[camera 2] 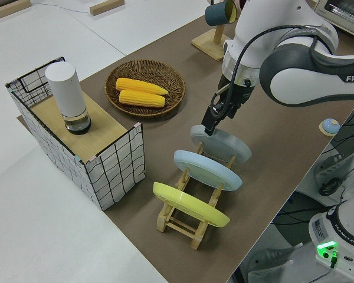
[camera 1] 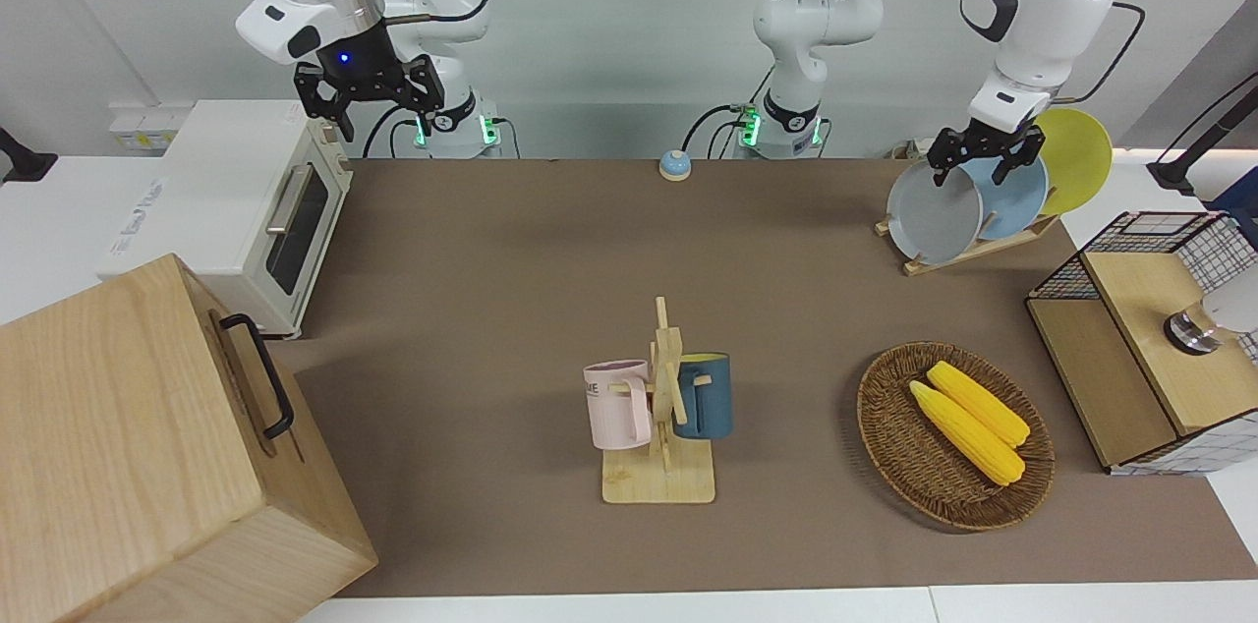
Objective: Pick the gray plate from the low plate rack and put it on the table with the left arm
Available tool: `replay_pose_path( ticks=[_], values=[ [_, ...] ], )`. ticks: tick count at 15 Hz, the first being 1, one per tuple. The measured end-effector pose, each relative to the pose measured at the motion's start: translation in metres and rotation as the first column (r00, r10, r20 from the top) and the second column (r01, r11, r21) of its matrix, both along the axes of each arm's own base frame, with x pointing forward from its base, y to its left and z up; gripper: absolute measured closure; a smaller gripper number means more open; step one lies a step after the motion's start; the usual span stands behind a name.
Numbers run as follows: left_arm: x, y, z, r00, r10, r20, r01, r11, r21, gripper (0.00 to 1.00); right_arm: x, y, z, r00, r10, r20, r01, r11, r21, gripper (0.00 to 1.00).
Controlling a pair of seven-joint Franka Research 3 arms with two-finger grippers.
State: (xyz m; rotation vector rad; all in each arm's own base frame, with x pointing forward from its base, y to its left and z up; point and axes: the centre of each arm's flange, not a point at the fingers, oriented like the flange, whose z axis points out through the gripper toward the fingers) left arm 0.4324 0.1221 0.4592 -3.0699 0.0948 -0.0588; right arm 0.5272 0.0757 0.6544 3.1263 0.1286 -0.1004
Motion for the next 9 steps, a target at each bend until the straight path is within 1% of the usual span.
replay_pose_path(
  ticks=[4, 9],
  values=[
    [-0.004, 0.002, -0.014, 0.9999, 0.004, 0.01, -0.004, 1.0, -0.001, 0.0, 0.0, 0.0, 0.0, 1.0, 0.0, 0.0, 0.0, 1.0, 0.0, 0.01],
    [-0.006, 0.0, -0.024, 1.0, 0.0, 0.006, 0.0, 1.0, 0.0, 0.0, 0.0, 0.0, 0.0, 1.0, 0.0, 0.0, 0.0, 1.0, 0.0, 0.01]
  ],
)
